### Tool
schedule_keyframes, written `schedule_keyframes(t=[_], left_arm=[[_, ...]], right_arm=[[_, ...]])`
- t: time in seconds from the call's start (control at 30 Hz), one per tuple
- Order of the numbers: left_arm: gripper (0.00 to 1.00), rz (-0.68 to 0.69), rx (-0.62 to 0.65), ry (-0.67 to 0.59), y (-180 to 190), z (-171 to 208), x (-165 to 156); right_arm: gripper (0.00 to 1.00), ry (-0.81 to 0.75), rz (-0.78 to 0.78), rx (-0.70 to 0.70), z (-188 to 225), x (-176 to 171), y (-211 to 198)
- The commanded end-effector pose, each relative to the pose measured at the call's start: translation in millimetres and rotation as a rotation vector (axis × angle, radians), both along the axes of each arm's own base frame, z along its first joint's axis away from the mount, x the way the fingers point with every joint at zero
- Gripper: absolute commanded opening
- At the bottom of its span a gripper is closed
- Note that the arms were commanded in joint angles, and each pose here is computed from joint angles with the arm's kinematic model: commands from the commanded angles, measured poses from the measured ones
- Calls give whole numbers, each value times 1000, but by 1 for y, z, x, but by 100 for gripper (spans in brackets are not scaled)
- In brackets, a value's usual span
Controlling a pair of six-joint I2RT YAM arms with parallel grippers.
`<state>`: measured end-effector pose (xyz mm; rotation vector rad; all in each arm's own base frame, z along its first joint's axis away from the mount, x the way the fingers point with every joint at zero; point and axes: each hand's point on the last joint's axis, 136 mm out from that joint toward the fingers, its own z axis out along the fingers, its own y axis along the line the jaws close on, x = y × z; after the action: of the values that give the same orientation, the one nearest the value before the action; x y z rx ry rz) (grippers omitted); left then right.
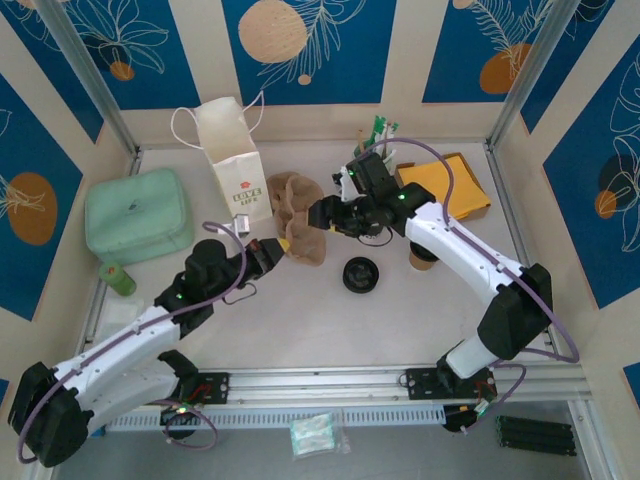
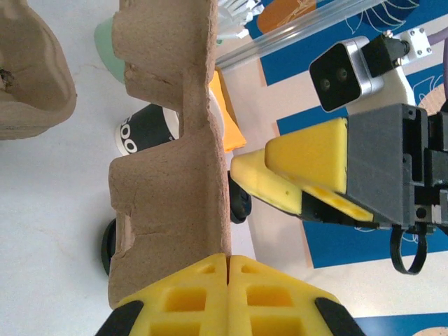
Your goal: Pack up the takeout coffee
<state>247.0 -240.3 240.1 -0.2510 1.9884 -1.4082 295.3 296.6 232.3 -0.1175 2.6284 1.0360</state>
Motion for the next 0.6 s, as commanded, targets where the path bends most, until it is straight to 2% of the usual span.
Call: schedule_keyframes(t=[0.0, 0.43, 0.57], left_arm=[[0, 19, -3, -9, 3, 1, -2], [0, 1, -12, -18, -1, 7, -4], [0, 0, -11, -20, -2, 7, -4]], right_arm=[[57, -19, -1, 18, 13, -2, 7], [55, -25, 22, 5, 13, -2, 23], [58, -26, 15, -13, 9, 3, 23]])
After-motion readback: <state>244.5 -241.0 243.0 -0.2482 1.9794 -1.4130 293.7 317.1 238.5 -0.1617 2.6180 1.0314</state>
